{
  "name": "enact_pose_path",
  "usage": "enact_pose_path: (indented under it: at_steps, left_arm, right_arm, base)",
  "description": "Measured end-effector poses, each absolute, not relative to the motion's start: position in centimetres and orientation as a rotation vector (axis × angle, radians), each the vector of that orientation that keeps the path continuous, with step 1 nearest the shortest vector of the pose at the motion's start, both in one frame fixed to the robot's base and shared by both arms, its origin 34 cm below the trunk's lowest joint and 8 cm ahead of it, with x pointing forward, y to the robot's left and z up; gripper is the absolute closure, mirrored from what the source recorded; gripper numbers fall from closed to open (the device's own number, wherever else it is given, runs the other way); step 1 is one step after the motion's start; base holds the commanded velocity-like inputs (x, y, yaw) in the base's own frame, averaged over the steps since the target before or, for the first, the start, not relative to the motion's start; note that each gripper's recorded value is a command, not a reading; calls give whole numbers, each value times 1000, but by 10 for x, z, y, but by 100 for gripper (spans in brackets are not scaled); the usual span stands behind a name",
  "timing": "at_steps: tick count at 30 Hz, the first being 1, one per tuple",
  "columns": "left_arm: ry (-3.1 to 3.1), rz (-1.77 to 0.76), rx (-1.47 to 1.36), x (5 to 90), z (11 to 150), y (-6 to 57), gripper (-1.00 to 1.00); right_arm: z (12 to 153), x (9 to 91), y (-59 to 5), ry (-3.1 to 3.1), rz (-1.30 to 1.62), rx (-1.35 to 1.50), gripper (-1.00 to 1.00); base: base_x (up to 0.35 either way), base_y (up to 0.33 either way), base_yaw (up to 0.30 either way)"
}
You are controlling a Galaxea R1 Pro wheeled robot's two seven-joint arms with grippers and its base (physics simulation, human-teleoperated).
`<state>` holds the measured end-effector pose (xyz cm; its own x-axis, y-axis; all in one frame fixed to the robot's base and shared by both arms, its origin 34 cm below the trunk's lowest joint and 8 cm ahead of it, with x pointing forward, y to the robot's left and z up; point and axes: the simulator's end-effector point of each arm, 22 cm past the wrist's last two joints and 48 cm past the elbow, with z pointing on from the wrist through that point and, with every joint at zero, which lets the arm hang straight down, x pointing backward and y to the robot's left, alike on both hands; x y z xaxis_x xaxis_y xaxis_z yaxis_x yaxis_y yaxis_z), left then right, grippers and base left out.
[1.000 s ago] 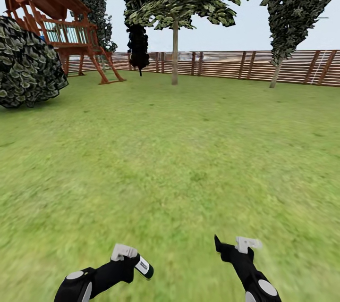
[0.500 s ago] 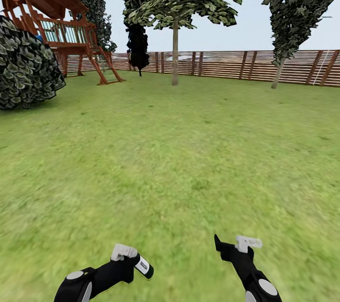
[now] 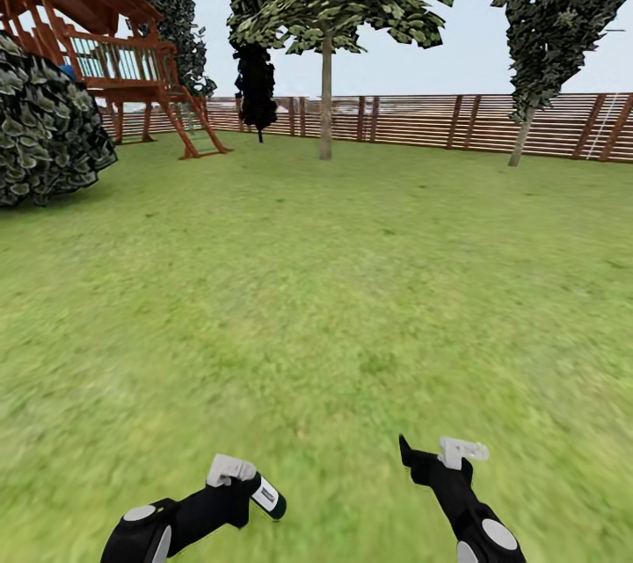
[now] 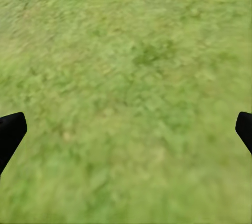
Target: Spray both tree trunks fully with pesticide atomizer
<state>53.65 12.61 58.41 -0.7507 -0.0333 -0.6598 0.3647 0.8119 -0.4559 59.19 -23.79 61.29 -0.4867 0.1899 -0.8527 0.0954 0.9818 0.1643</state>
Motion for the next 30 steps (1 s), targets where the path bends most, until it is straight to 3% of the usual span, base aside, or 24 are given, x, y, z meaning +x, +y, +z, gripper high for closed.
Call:
enact_pose_path:
  at_steps: [30]
  left_arm:
    - [2312,-760,244,537,584,126,100]
  right_arm:
    - [615,588,-237,2078,120,201,-100]
  base:
    - [342,0,0]
